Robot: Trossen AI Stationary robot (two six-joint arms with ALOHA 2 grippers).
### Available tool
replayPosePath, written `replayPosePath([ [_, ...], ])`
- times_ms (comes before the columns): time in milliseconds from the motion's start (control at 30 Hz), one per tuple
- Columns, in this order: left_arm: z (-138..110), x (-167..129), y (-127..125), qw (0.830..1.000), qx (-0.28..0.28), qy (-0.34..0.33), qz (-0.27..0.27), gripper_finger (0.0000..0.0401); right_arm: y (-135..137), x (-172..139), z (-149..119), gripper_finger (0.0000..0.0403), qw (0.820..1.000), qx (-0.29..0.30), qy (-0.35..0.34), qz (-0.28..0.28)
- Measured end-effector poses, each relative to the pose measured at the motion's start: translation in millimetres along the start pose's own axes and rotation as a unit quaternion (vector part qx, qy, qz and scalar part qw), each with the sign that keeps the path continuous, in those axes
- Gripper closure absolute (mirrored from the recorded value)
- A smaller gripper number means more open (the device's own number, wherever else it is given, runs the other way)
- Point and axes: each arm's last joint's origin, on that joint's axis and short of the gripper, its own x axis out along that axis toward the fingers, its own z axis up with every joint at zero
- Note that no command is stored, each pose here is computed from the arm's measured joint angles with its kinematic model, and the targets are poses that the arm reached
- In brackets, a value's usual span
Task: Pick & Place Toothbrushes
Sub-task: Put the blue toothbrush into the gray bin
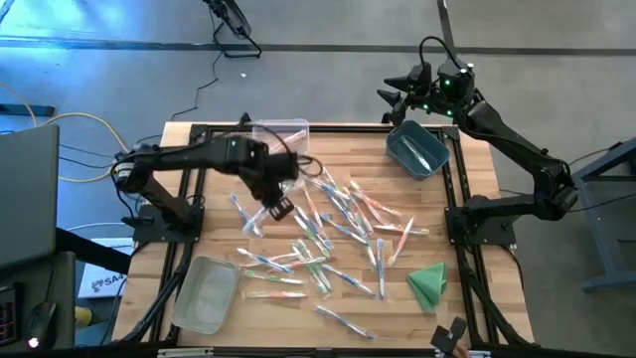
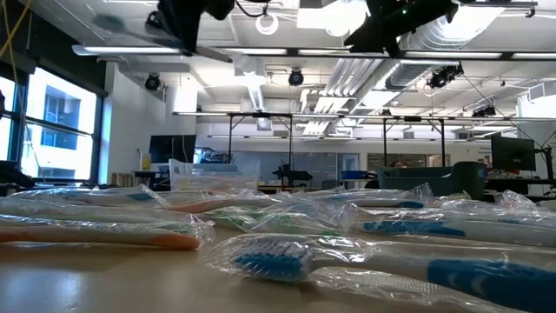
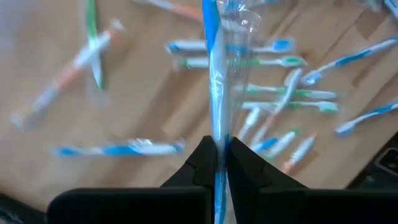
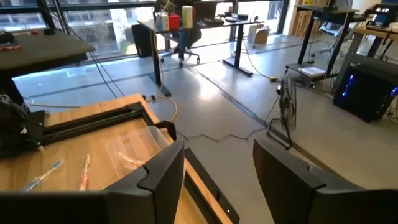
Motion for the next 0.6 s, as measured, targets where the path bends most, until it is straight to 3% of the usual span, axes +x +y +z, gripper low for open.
replayPosePath([
  [233, -38, -3, -27, 0.991, -0.127, 0.037, 0.013, 0.0389, 0, 0, 1, 0.0218, 1.000, -0.001, -0.004, 0.001],
  [433, -69, -4, -50, 0.975, -0.217, 0.051, 0.016, 0.0389, 0, 0, 1, 0.0218, 1.000, -0.001, -0.004, 0.001],
  [600, -99, -6, -58, 0.955, -0.281, 0.069, 0.058, 0.0389, 0, 0, 1, 0.0218, 1.000, -0.001, -0.004, 0.001],
])
